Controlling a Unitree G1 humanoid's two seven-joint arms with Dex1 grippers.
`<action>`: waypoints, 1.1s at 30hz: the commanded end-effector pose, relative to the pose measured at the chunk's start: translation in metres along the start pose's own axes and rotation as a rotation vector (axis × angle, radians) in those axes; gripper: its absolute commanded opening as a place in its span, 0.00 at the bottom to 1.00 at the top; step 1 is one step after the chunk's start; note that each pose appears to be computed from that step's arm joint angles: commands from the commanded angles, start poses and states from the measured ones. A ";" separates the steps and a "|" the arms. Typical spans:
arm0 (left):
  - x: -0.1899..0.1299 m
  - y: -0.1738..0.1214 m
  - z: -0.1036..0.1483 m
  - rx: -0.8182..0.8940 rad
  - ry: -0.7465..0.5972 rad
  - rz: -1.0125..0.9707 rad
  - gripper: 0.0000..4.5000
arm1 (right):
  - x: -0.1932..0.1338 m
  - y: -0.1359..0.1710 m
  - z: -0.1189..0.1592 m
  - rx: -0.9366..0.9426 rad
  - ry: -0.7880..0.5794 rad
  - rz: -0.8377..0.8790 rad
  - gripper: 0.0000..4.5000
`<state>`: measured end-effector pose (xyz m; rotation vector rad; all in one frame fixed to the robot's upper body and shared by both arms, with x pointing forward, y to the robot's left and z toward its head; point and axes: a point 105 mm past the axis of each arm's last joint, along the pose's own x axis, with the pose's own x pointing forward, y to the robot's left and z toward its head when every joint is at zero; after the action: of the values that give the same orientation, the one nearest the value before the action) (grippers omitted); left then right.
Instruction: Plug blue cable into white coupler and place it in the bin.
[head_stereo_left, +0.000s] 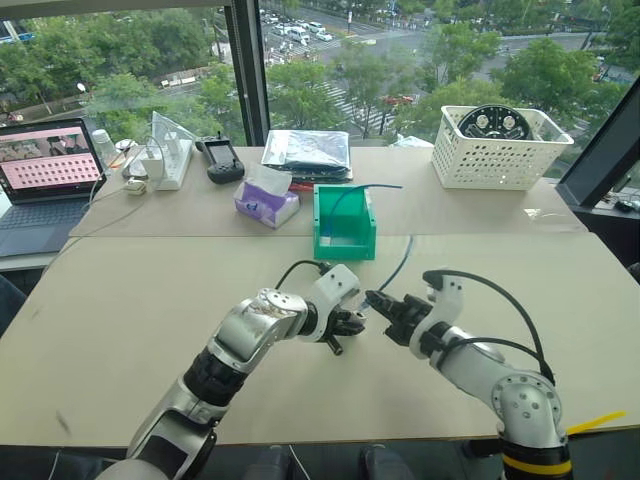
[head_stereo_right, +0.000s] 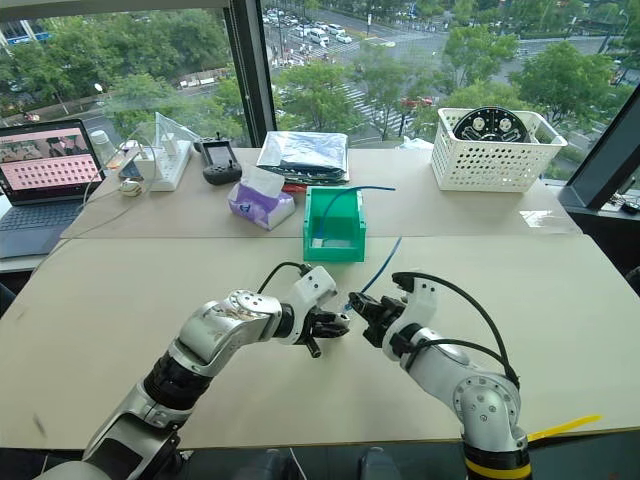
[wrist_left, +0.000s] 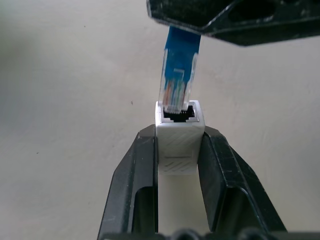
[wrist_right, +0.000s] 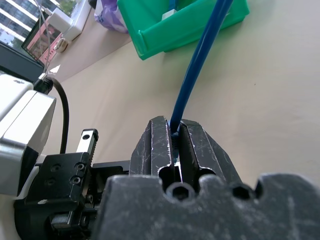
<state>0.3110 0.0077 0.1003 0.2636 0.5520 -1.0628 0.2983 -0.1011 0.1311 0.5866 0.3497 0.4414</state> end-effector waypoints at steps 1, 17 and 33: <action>-0.002 -0.006 0.010 0.033 -0.035 -0.020 0.14 | -0.002 0.005 0.014 0.016 -0.055 0.026 0.00; -0.002 -0.007 0.010 0.034 -0.033 -0.022 0.14 | -0.002 0.000 -0.007 0.033 0.016 0.020 0.00; -0.003 -0.007 0.012 0.033 -0.033 -0.026 0.14 | -0.001 -0.002 -0.016 -0.203 0.097 -0.009 0.00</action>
<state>0.3093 0.0071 0.0994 0.2652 0.5575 -1.0749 0.2942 -0.1031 0.1191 0.4468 0.3815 0.4601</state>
